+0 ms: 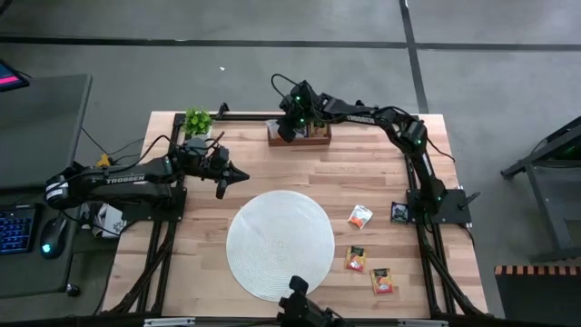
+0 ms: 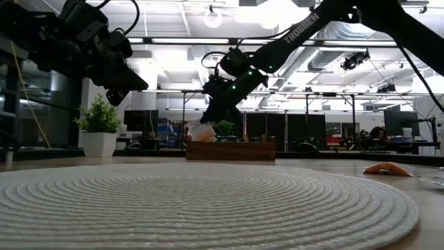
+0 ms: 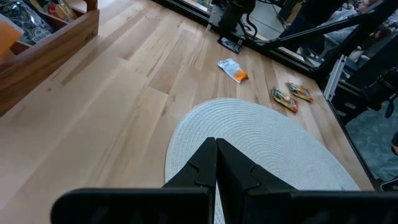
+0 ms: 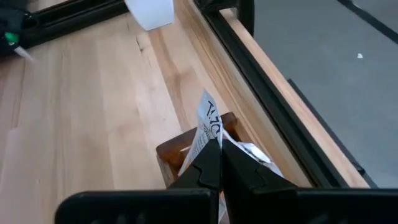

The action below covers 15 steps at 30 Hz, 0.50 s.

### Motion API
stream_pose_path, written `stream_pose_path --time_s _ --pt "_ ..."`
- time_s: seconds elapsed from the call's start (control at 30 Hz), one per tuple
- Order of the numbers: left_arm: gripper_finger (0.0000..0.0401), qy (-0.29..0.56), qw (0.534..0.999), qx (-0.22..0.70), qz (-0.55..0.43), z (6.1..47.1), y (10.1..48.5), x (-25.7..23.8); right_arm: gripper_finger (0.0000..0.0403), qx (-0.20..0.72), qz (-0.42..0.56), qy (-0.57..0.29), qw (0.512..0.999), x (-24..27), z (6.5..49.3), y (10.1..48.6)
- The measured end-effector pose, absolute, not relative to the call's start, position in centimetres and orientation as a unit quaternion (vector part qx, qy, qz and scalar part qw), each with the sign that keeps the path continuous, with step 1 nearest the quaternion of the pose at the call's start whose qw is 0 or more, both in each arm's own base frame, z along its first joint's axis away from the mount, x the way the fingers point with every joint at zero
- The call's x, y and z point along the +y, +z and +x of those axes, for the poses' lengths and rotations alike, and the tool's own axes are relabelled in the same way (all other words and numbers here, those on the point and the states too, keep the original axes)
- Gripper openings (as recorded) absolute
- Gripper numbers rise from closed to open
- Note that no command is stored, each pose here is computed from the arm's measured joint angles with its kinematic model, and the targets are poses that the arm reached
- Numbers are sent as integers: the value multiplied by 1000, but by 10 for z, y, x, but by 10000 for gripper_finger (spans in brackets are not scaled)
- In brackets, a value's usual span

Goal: Pick & Place Tea
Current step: Put the white tea bag into the left section of the wooden organizer

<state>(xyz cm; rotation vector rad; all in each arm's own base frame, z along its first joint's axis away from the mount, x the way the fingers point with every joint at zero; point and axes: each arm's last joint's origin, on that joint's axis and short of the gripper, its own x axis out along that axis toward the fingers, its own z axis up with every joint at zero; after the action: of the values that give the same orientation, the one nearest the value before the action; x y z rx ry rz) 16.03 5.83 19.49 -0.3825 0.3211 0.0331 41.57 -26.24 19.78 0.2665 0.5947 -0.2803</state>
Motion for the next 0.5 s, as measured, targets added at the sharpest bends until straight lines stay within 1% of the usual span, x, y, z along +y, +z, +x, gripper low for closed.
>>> stream_pose_path --time_s 0.37,0.5 --pt "0 16 969 159 -189 160 195 58 2 291 132 -133 938 -262 416 198" --pt "0 16 969 159 -189 160 195 58 20 293 129 -144 937 -263 415 198"
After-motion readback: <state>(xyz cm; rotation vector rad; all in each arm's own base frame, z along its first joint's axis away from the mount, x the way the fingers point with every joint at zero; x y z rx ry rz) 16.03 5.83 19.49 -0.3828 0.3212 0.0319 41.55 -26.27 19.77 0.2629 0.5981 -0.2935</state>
